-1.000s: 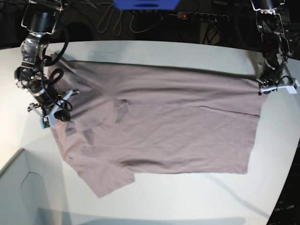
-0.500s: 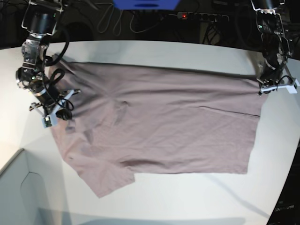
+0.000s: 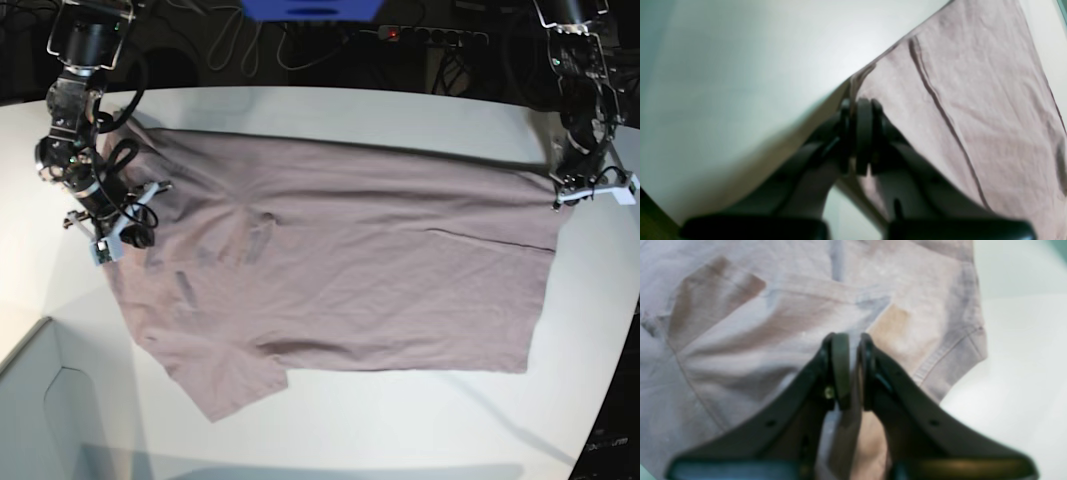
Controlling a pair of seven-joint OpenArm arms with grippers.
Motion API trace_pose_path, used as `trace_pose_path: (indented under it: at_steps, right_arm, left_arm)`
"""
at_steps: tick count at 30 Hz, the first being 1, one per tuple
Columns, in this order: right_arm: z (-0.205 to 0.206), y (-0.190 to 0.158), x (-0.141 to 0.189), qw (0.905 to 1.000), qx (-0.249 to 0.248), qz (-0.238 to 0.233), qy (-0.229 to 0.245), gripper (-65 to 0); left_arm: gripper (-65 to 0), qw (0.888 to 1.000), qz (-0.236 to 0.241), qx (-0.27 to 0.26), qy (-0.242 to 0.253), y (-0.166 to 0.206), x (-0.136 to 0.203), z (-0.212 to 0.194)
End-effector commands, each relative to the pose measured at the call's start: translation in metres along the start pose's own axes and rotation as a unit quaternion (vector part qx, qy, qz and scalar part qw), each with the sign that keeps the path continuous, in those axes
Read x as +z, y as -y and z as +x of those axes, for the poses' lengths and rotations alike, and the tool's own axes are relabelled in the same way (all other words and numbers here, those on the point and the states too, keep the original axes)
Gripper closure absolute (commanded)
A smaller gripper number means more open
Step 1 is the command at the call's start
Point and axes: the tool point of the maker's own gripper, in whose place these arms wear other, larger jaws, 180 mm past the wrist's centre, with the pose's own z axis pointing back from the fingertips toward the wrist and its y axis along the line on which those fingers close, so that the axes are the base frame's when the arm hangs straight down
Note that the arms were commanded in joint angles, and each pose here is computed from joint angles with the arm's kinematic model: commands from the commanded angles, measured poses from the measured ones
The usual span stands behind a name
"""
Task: Layout the t-shirt on the table in an organized manner, then fold the t-shirt properly
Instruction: 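Move the right gripper along the shirt edge and regrasp fabric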
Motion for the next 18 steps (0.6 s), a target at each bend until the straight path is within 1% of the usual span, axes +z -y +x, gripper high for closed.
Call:
trace_pose_path:
  at_steps: [1, 2, 11, 13, 15, 18]
  right_arm:
    - [0.019, 0.008, 0.001, 0.9996, 0.004, -0.005, 0.028, -0.9]
    - [0.019, 0.008, 0.001, 0.9996, 0.004, -0.005, 0.027, 0.0]
    - [0.022, 0.01, 0.001, 0.9995, 0.006, -0.007, 0.029, 0.0]
    - [0.025, 0.012, 0.0, 0.9994, 0.008, -0.009, 0.032, 0.0]
    - [0.039, 0.016, -0.003, 0.9989, 0.011, -0.011, 0.045, 0.0]
    - [0.046, 0.026, -0.001, 0.9986, 0.021, -0.019, 0.046, 0.0]
  left_arm:
    - [-0.3, 1.0, -0.01, -0.005, 0.02, 0.006, 0.0, 0.015]
    - [-0.3, 1.0, -0.01, -0.005, 0.02, 0.006, 0.0, 0.015]
    - [-0.3, 1.0, -0.01, -0.005, 0.02, 0.006, 0.0, 0.015]
    - [-0.3, 1.0, -0.01, -0.005, 0.02, 0.006, 0.0, 0.015]
    - [-0.3, 1.0, -0.01, -0.005, 0.02, 0.006, 0.0, 0.015]
    - [-0.3, 1.0, -0.01, -0.005, 0.02, 0.006, 0.0, 0.015]
